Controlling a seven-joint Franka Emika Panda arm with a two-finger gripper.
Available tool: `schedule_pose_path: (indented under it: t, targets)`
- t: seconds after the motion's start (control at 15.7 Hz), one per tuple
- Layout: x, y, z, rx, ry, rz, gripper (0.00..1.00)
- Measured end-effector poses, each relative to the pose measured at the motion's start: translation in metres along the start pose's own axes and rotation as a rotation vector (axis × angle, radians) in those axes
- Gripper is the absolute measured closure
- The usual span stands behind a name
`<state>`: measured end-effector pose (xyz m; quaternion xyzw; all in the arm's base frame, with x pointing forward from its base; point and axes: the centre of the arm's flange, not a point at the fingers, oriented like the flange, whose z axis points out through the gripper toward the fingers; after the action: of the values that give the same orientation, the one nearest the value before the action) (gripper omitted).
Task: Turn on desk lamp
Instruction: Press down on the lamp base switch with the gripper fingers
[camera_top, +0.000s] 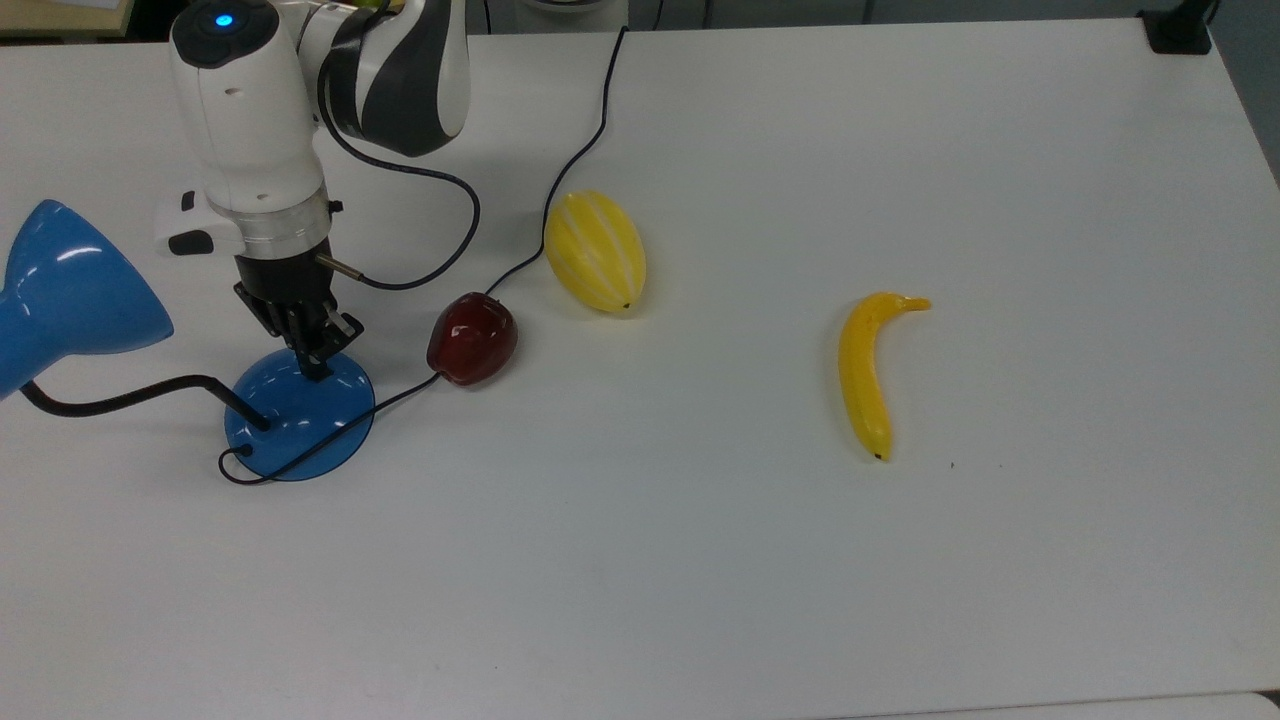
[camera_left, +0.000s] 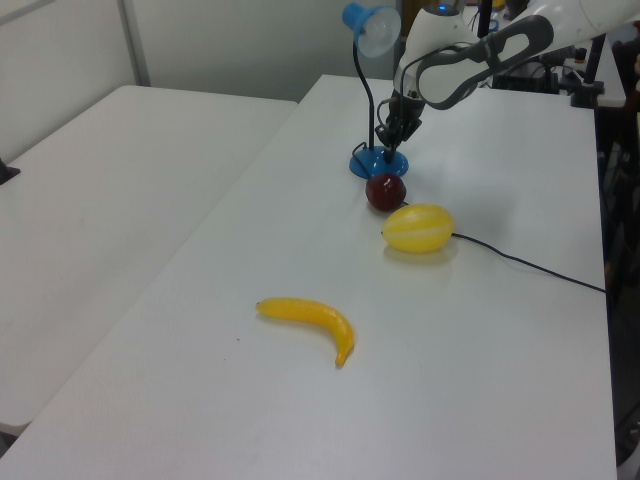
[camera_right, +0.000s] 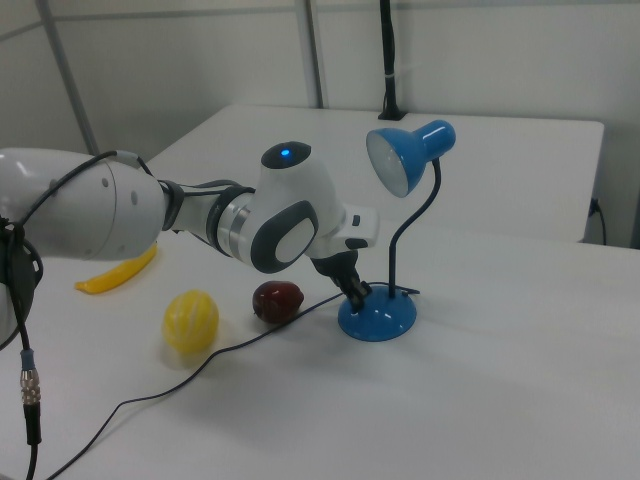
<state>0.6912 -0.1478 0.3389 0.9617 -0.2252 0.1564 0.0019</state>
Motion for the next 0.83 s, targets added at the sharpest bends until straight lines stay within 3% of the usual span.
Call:
schedule_pose_path:
  t: [0.83]
  targets:
    - [0.0020,-0.0024,0.0035,-0.015,0.005,-0.016,0.99]
